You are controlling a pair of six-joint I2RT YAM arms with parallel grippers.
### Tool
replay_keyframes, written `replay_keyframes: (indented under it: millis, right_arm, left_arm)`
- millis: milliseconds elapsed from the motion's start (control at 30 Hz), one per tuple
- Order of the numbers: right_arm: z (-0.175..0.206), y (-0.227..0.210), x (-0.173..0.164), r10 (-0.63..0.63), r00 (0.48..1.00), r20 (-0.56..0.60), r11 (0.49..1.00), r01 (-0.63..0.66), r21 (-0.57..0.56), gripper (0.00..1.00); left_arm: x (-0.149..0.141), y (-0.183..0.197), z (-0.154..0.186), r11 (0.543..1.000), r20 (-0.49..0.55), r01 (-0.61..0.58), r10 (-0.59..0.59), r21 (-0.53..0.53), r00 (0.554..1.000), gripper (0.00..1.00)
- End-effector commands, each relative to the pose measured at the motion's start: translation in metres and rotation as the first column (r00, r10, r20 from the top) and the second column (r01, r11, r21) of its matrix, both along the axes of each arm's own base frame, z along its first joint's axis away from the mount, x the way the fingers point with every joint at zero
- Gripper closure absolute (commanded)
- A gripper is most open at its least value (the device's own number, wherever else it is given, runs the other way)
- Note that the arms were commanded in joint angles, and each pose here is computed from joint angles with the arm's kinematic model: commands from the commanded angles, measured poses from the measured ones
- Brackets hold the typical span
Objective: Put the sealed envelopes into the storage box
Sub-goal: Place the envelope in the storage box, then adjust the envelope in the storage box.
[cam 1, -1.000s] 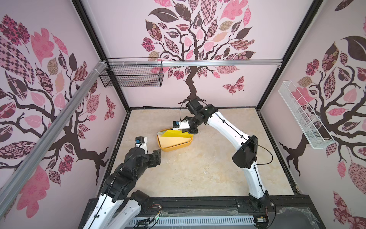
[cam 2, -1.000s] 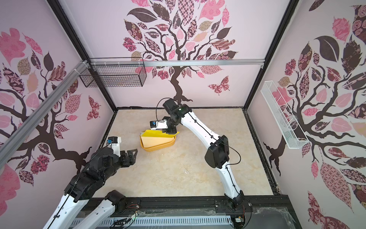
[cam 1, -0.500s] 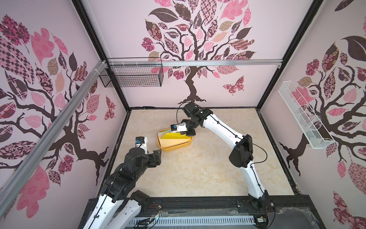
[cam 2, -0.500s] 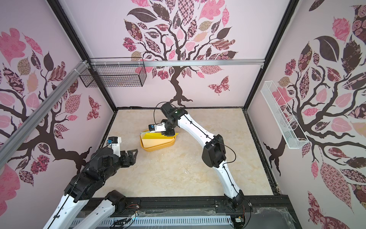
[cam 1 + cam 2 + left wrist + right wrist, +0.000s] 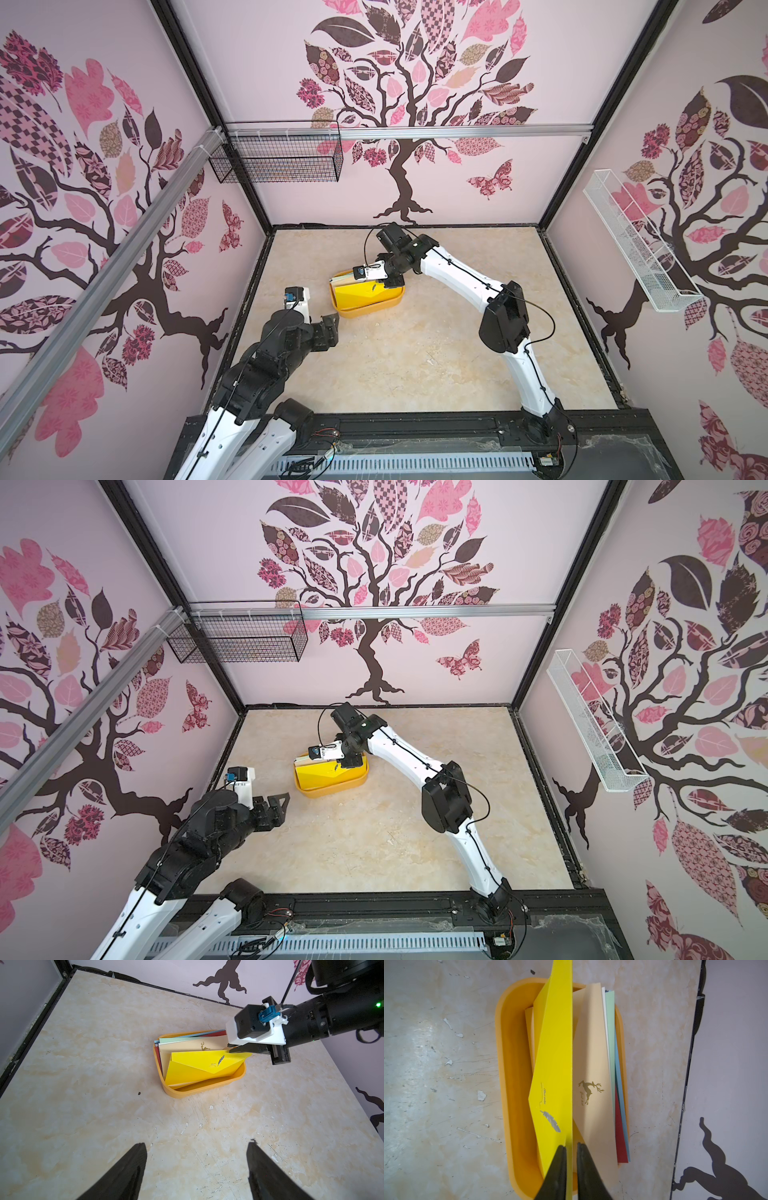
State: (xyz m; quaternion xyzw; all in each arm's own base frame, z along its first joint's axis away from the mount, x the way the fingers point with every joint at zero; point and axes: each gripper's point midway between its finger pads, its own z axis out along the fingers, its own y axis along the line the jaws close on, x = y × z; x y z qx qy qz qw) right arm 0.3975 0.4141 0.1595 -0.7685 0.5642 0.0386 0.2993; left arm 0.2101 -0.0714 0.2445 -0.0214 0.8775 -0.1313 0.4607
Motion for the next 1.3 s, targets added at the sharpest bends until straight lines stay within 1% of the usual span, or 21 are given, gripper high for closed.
replay_keyframes:
  millis: [0,133,233,333,433,533,633,700,733,800,900,967,1067,1133,1167,1200,1267]
  right_arm:
    - [-0.016,0.012,0.016,-0.030,0.999,0.042,1.000,0.029,0.008,0.82]
    - [-0.016,0.020,0.028,-0.082,0.994,0.070,0.996,0.079,0.051,0.82]
    - [-0.015,0.025,0.033,-0.122,0.991,0.057,0.988,0.116,0.099,0.82]
    - [-0.023,0.028,0.036,-0.167,0.986,0.025,0.978,0.163,0.127,0.82]
    - [-0.023,0.030,0.038,-0.234,0.972,-0.028,0.958,0.235,0.164,0.82]
    - [-0.013,0.036,0.033,-0.270,0.955,-0.123,0.927,0.293,0.235,0.80]
    - [-0.005,0.037,0.030,-0.307,0.930,-0.202,0.893,0.355,0.279,0.78]
    - [0.001,0.034,0.031,-0.346,0.905,-0.248,0.859,0.412,0.303,0.78]
    - [0.009,0.031,0.034,-0.369,0.889,-0.270,0.835,0.445,0.325,0.78]
    - [0.030,0.020,0.045,-0.430,0.836,-0.341,0.757,0.540,0.368,0.77]
    - [0.056,-0.011,0.063,-0.513,0.714,-0.476,0.599,0.695,0.397,0.72]
    - [0.067,-0.034,0.068,-0.525,0.645,-0.555,0.509,0.761,0.402,0.69]
    - [0.076,-0.067,0.070,-0.531,0.580,-0.618,0.413,0.814,0.408,0.66]
    - [0.077,-0.090,0.072,-0.549,0.520,-0.654,0.337,0.854,0.397,0.64]
    - [0.076,-0.102,0.074,-0.558,0.482,-0.675,0.289,0.876,0.387,0.63]
    - [0.073,-0.112,0.076,-0.561,0.445,-0.698,0.248,0.895,0.370,0.62]
    - [0.067,-0.123,0.076,-0.549,0.387,-0.741,0.202,0.921,0.332,0.61]
  left_arm:
    - [0.001,-0.001,0.002,1.000,0.017,0.008,-0.008,-0.003,1.000,0.19]
    - [0.002,-0.001,0.002,1.000,0.014,0.007,-0.007,-0.002,1.000,0.19]
    - [0.002,-0.001,0.001,1.000,0.010,0.005,-0.005,0.000,1.000,0.19]
    - [0.004,-0.002,-0.001,1.000,-0.006,0.004,-0.004,0.006,1.000,0.19]
    - [0.006,-0.003,-0.005,1.000,-0.028,-0.001,0.001,0.014,1.000,0.19]
    - [0.010,-0.003,-0.011,1.000,-0.050,-0.018,0.018,0.012,0.999,0.18]
    - [0.019,-0.010,-0.016,0.999,-0.080,-0.035,0.032,-0.031,0.996,0.18]
    - [0.028,-0.017,-0.017,0.997,-0.107,-0.040,0.033,-0.066,0.994,0.18]
    - [0.032,-0.019,-0.019,0.996,-0.124,-0.044,0.034,-0.079,0.992,0.18]
    - [0.046,-0.018,-0.025,0.991,-0.161,-0.067,0.048,-0.119,0.986,0.18]
    - [0.069,-0.007,-0.032,0.971,-0.214,-0.125,0.080,-0.205,0.973,0.21]
    - [0.085,-0.004,-0.030,0.963,-0.205,-0.133,0.085,-0.234,0.975,0.22]
    - [0.106,-0.004,-0.023,0.973,-0.197,-0.118,0.078,-0.198,0.977,0.26]
    - [0.120,-0.002,-0.021,0.975,-0.208,-0.132,0.094,-0.177,0.974,0.29]
    - [0.129,-0.004,-0.021,0.977,-0.209,-0.126,0.088,-0.174,0.974,0.34]
    - [0.137,-0.007,-0.020,0.978,-0.209,-0.117,0.080,-0.173,0.975,0.37]
    - [0.152,-0.011,-0.030,0.980,-0.249,-0.112,0.069,-0.162,0.966,0.44]
